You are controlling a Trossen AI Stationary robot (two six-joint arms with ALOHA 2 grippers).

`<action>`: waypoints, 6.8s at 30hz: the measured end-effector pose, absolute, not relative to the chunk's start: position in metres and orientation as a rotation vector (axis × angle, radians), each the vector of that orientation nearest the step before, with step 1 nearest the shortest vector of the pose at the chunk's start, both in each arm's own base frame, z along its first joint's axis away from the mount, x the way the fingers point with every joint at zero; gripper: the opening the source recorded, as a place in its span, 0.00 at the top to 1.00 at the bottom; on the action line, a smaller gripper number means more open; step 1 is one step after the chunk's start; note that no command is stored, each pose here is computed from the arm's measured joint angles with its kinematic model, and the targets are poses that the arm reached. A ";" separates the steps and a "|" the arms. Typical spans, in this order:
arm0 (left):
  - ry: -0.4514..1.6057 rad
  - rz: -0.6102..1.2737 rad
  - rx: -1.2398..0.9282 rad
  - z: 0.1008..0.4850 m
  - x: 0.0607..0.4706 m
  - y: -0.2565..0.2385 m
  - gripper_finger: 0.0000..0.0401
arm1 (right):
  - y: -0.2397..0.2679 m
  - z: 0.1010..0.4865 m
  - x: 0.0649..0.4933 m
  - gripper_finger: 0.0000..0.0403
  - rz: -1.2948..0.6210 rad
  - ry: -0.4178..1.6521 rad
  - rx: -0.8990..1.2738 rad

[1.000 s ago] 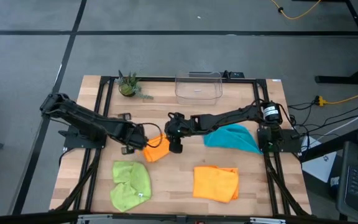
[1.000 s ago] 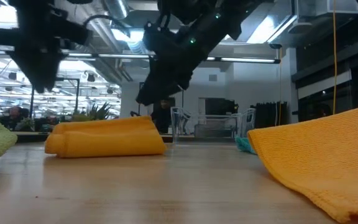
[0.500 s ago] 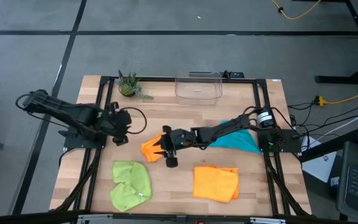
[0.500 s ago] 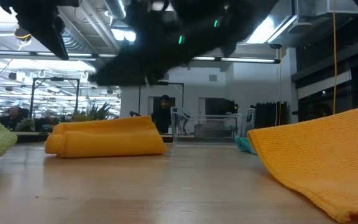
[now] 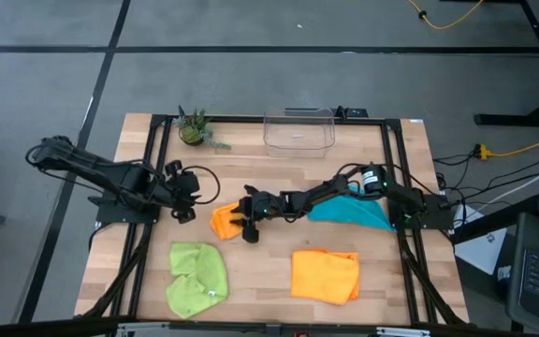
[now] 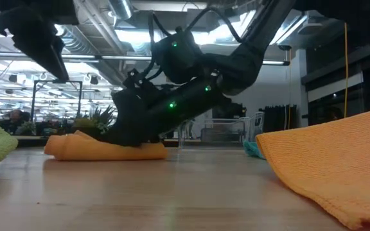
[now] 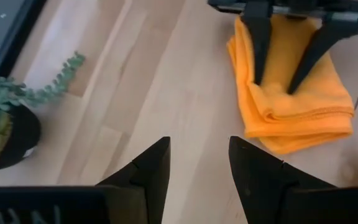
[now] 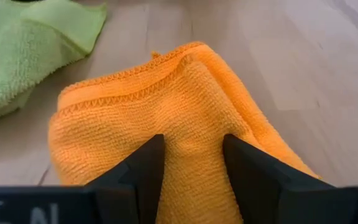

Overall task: Fold microfiber towels
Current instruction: Fold the top orange towel on the table

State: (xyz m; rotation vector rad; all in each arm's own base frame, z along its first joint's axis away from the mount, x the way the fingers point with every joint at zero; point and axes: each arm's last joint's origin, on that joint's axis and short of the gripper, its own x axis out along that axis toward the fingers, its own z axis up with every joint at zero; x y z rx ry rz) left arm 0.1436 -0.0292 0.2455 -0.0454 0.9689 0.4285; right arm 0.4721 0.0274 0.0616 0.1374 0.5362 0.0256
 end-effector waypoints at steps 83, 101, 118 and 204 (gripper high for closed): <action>1.075 0.170 0.113 0.133 0.245 -0.039 0.61 | 0.065 0.138 0.433 0.58 0.151 0.830 -0.099; 1.111 0.192 0.099 0.135 0.242 -0.029 0.61 | 0.051 0.175 0.408 0.58 -0.467 0.884 -0.406; 1.023 0.154 0.117 0.139 0.246 -0.048 0.61 | 0.010 0.116 0.386 0.58 -0.235 0.899 -0.104; 1.032 0.030 0.132 0.165 0.300 -0.062 0.61 | 0.054 0.144 0.379 0.58 -0.272 0.820 -0.223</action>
